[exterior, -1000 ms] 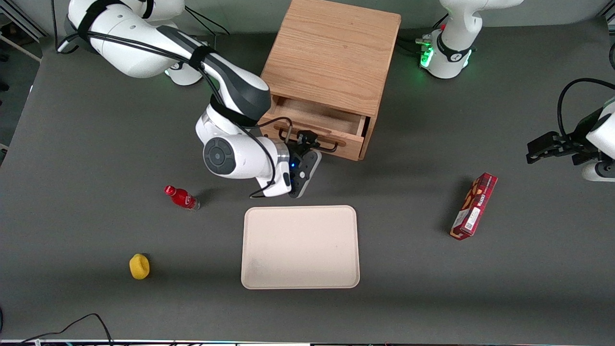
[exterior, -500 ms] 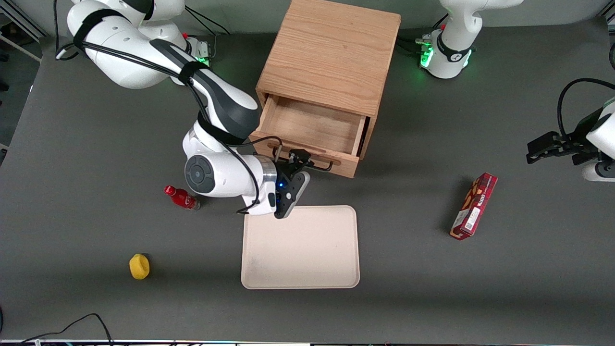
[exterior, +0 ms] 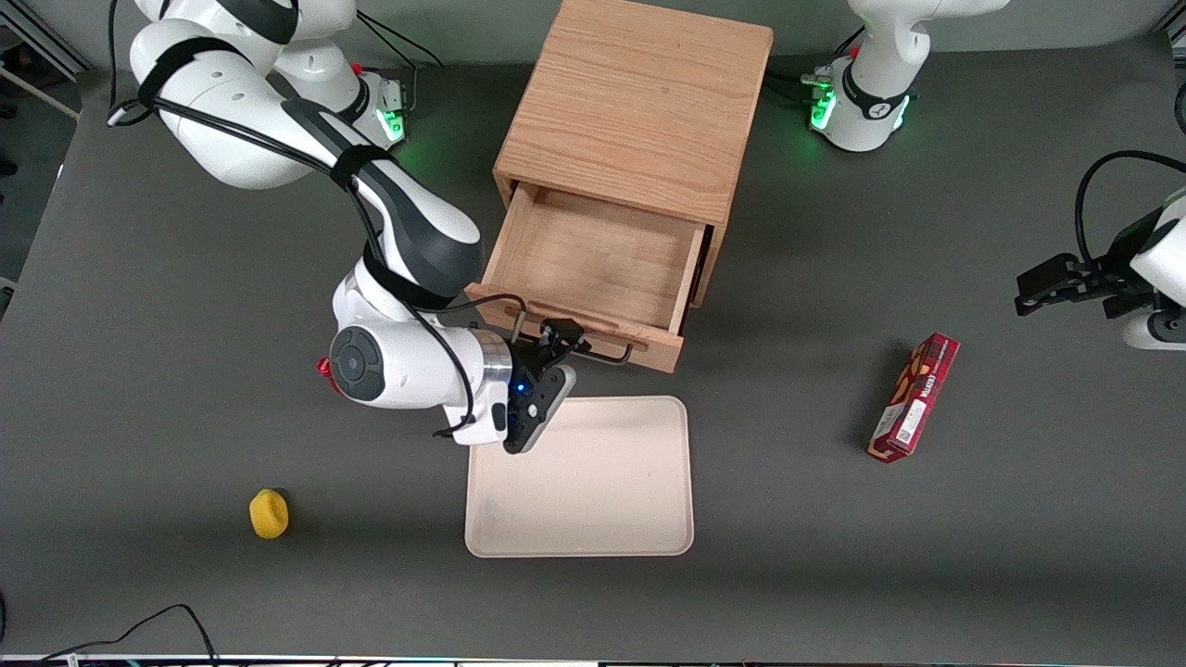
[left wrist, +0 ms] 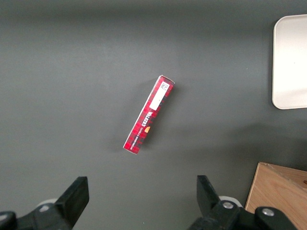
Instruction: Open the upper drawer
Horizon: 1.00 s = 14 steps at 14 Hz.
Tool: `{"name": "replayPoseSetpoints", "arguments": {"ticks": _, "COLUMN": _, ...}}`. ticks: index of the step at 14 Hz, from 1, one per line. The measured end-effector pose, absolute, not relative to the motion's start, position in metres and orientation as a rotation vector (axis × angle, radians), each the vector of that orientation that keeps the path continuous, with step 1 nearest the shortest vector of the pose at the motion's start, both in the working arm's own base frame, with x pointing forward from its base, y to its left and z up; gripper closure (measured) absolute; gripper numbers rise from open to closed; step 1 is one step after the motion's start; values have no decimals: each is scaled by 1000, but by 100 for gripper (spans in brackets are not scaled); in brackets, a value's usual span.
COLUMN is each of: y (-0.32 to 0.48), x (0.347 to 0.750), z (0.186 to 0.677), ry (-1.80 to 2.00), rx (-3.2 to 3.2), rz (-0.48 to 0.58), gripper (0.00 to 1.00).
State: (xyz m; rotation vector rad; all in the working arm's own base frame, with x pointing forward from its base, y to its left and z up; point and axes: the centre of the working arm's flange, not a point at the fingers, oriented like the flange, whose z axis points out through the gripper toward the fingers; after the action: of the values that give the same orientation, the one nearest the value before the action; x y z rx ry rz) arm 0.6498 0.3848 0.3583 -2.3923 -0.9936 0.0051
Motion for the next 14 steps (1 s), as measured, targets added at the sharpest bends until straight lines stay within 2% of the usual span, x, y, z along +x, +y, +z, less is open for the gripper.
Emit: {"name": "replayPoseSetpoints", "arguments": {"ticks": 14, "y": 342, "x": 701, "z": 357, "ry": -959, "rx": -2412, "rz": -122, "gripper": 0}}
